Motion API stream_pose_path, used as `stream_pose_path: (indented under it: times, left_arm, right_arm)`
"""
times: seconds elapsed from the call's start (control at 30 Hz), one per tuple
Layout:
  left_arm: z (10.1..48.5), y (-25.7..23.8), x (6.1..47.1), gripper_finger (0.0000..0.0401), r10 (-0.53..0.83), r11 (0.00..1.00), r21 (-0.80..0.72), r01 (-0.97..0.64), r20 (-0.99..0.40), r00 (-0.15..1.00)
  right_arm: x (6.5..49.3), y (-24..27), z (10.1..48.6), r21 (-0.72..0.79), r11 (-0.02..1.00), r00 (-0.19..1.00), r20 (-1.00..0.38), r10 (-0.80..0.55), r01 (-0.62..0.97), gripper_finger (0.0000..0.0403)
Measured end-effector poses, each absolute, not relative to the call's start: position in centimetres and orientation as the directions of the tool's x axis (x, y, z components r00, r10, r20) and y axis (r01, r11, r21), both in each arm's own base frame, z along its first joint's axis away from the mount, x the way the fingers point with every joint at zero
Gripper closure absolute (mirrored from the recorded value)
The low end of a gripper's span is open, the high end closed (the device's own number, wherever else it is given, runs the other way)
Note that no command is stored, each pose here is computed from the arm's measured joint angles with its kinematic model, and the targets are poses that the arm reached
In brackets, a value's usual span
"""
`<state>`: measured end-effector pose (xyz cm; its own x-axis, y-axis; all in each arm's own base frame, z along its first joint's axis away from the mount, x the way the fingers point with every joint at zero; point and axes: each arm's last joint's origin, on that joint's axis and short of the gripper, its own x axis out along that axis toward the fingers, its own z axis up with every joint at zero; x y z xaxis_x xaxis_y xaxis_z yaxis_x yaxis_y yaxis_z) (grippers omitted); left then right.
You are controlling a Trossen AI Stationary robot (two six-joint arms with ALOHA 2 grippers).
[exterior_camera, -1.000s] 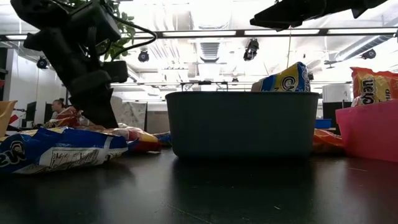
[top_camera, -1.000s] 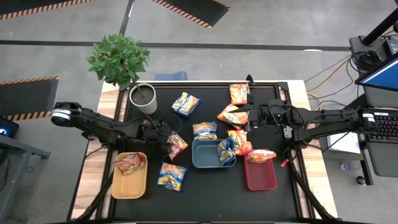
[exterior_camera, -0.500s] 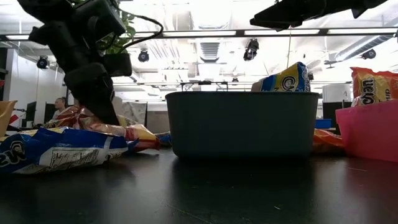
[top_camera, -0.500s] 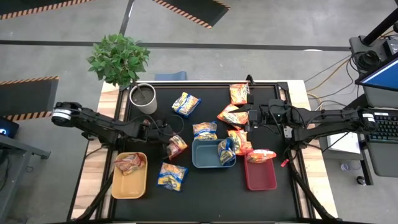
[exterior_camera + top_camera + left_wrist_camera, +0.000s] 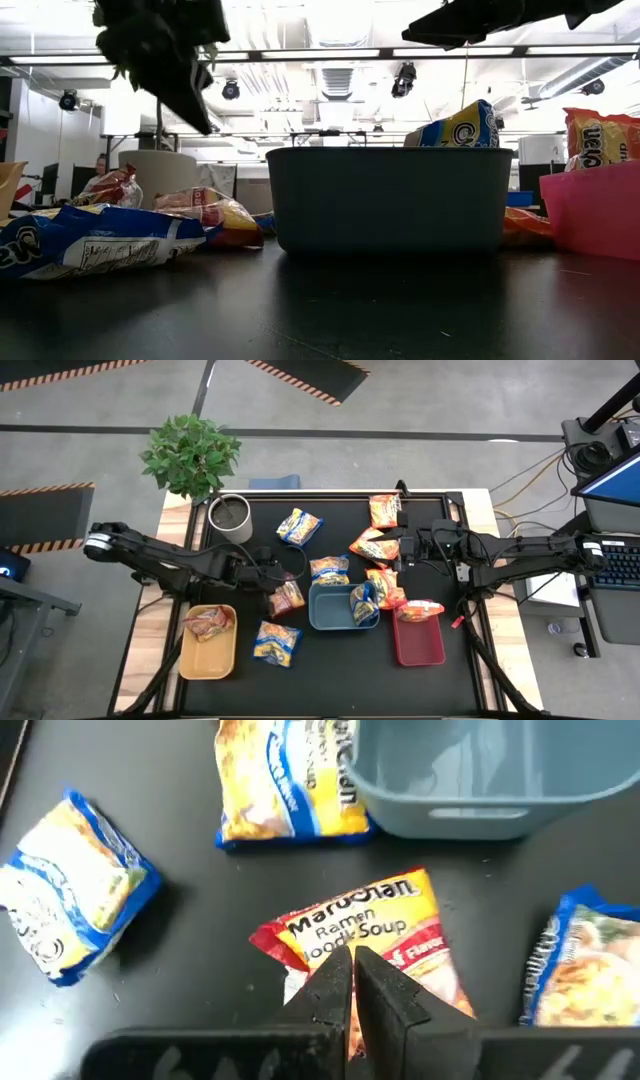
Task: Sort Maruchan noodles
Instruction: Put the right red noodle pack into the yellow bin
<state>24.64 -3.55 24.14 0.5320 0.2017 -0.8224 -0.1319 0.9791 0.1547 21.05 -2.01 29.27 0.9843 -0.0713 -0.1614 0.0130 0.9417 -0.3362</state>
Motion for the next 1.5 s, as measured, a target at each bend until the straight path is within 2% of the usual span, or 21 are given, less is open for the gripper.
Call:
stream_pose_path:
  times: [0.23,0.37,0.53,0.7,0.77,0.93,1.1,1.33,1.5]
  left_arm:
    - [24.8,-3.5,24.9,0.0397,0.206,0.966,0.081,-0.244,-0.810,0.548]
    - [24.3,-3.5,24.7,0.0362,0.210,0.958,0.062,-0.282,-0.820,0.533]
    - [23.9,-3.4,24.5,0.0274,0.226,0.943,0.051,-0.328,-0.824,0.521]
    - [23.9,-2.8,24.2,0.0166,0.418,0.880,0.211,-0.425,-0.769,0.484]
    - [23.9,-2.7,24.0,0.0130,0.430,0.876,0.232,-0.423,-0.772,0.468]
    - [23.8,-2.8,23.9,0.0071,0.415,0.888,0.238,-0.394,-0.782,0.464]
    - [22.6,-2.9,23.8,0.0059,0.375,0.901,0.196,-0.386,-0.800,0.469]
    - [18.2,-2.6,23.3,0.0077,0.262,0.932,0.058,-0.357,-0.789,0.556]
    - [15.7,-1.9,22.5,0.0087,0.268,0.919,0.018,-0.394,-0.761,0.590]
  right_arm:
    - [21.0,-2.0,29.3,-0.336,0.942,0.984,-0.162,-0.071,0.013,0.0202]
    - [21.0,-2.0,29.3,-0.335,0.942,0.984,-0.162,-0.071,0.013,0.0202]
    - [21.0,-2.0,29.3,-0.335,0.942,0.984,-0.162,-0.071,0.013,0.0202]
    - [21.0,-2.0,29.3,-0.336,0.942,0.984,-0.162,-0.071,0.013,0.0202]
    - [21.0,-2.0,29.3,-0.336,0.942,0.984,-0.162,-0.071,0.013,0.0202]
    - [21.0,-2.0,29.3,-0.344,0.939,0.984,-0.162,-0.071,0.011,0.0202]
    - [21.0,-2.0,29.3,-0.349,0.937,0.984,-0.162,-0.071,0.011,0.0202]
    - [21.0,-2.0,29.3,-0.350,0.937,0.984,-0.162,-0.071,0.010,0.0202]
    - [21.0,-2.0,29.3,-0.352,0.936,0.984,-0.162,-0.071,0.010,0.0202]
